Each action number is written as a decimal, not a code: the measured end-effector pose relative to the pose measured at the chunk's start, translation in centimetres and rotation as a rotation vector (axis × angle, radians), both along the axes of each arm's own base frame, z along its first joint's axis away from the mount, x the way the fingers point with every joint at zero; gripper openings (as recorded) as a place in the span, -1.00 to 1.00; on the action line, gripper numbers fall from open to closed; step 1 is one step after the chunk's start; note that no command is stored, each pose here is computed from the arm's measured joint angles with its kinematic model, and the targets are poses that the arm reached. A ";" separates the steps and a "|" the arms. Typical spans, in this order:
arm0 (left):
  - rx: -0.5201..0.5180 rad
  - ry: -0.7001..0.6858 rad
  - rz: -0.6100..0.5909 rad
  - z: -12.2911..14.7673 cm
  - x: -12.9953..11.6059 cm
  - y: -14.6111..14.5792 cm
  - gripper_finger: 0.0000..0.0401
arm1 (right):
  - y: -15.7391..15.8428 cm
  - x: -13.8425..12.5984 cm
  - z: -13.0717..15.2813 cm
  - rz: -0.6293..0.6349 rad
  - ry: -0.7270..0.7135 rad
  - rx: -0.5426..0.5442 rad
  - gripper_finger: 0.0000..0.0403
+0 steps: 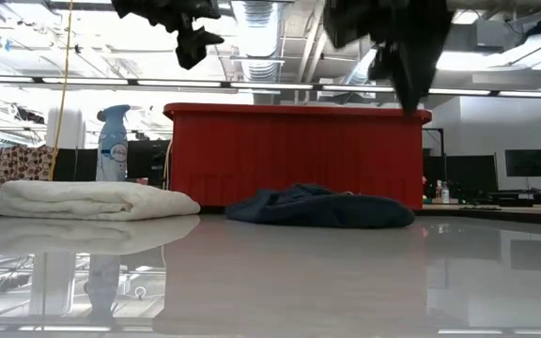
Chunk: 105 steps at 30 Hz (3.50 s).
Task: Fold Laundry from Bin
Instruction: Fold the black shorts
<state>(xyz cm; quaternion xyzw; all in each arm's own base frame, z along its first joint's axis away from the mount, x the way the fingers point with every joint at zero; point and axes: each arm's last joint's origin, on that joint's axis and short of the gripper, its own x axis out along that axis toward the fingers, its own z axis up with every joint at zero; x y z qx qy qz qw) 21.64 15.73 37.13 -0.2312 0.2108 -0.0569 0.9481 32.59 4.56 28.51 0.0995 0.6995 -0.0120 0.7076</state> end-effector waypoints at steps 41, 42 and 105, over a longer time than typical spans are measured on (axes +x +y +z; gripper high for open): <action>0.160 -0.489 -0.054 7.3 3.3 -14.3 -0.10 | -6.2 -7.4 -8.7 0.045 -0.588 -0.237 -0.15; 0.159 -0.477 -0.051 7.3 3.2 -14.2 -0.10 | -6.1 -7.2 -8.9 0.082 -0.589 -0.246 -0.15; 0.624 -0.038 -0.141 -2.7 11.5 -12.8 -0.10 | -4.4 -0.9 6.7 -0.274 -0.835 -0.028 -0.91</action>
